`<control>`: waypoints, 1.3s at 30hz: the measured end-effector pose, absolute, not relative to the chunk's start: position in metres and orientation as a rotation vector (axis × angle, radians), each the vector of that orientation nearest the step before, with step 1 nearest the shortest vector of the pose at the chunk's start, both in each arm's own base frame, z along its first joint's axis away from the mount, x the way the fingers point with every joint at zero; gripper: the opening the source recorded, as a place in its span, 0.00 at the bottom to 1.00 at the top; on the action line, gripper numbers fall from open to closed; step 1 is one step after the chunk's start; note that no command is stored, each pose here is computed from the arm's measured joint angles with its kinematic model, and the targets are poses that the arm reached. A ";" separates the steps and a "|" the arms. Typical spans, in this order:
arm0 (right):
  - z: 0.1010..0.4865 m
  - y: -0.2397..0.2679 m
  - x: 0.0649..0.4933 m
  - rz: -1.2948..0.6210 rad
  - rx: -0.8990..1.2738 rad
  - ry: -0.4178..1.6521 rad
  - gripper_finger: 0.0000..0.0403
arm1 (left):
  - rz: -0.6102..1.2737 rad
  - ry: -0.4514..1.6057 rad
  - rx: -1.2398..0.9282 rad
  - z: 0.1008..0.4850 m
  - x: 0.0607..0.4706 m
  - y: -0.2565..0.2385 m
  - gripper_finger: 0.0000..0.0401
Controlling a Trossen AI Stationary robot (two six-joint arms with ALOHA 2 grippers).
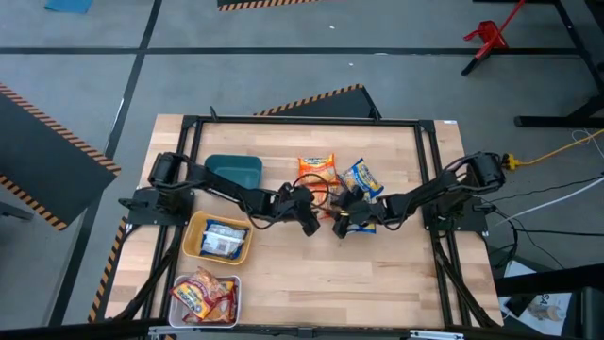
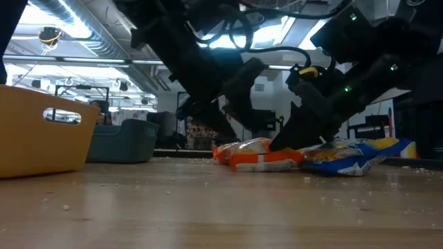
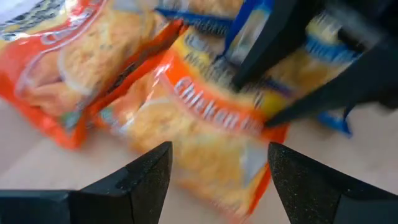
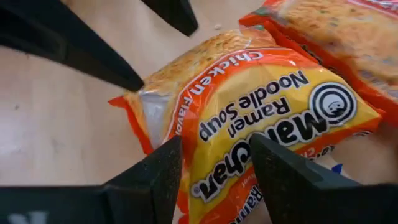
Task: Sort Maruchan noodles
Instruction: Put the bottom orange noodle pack into the blue bin
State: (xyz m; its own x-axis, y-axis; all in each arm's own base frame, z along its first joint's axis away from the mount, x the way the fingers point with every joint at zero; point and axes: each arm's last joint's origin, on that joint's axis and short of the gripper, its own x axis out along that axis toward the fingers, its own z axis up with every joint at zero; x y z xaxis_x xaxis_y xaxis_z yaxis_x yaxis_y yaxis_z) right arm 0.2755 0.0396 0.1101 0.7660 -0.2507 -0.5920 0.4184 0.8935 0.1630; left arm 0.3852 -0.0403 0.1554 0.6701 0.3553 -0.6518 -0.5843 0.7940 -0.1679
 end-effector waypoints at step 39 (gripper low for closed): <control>0.110 0.047 0.269 -0.474 0.170 0.608 0.23 | 0.468 0.713 -0.642 0.143 0.385 -0.058 0.64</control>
